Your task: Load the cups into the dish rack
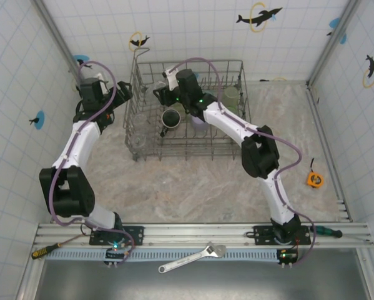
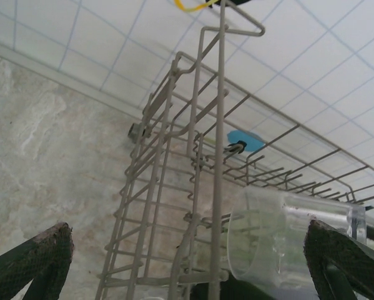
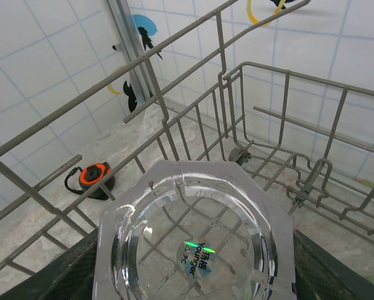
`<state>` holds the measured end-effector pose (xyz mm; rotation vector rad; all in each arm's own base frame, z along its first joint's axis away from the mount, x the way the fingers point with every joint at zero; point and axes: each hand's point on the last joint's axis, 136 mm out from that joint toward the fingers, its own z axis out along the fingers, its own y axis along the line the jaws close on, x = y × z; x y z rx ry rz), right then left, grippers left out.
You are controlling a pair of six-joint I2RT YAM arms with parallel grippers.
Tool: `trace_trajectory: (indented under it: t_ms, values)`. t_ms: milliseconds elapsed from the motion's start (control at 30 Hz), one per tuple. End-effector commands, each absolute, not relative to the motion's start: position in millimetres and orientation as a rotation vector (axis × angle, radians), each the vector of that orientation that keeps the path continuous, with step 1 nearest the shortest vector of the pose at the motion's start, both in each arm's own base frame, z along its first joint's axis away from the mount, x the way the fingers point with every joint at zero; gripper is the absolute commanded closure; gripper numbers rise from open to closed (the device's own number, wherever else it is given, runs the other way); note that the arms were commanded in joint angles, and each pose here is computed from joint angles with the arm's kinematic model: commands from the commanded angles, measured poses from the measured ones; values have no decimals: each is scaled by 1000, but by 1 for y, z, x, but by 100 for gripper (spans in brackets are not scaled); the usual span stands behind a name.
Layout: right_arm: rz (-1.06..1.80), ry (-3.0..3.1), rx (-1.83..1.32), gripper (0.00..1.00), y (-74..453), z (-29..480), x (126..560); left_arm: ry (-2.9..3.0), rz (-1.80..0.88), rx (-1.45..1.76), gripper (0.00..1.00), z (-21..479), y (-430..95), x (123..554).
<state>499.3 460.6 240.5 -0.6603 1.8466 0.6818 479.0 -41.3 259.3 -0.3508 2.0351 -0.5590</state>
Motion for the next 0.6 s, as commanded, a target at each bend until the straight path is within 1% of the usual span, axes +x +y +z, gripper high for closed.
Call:
trace_trajectory:
  t_ms: [0,267,300,567]
  values:
    - [658,1744,-665,69,476,256,505,2066,-498,-343,3,244,-33,478]
    - [629,1706,-686,69,500,240,507,2110,-531,-358,3,218,-38,469]
    - [636,1668,-682,69,504,246,507,2113,-536,-355,3,216,-38,469]
    - [626,1618,-722,71,521,240,502,2121,-545,-342,2,210,-41,466]
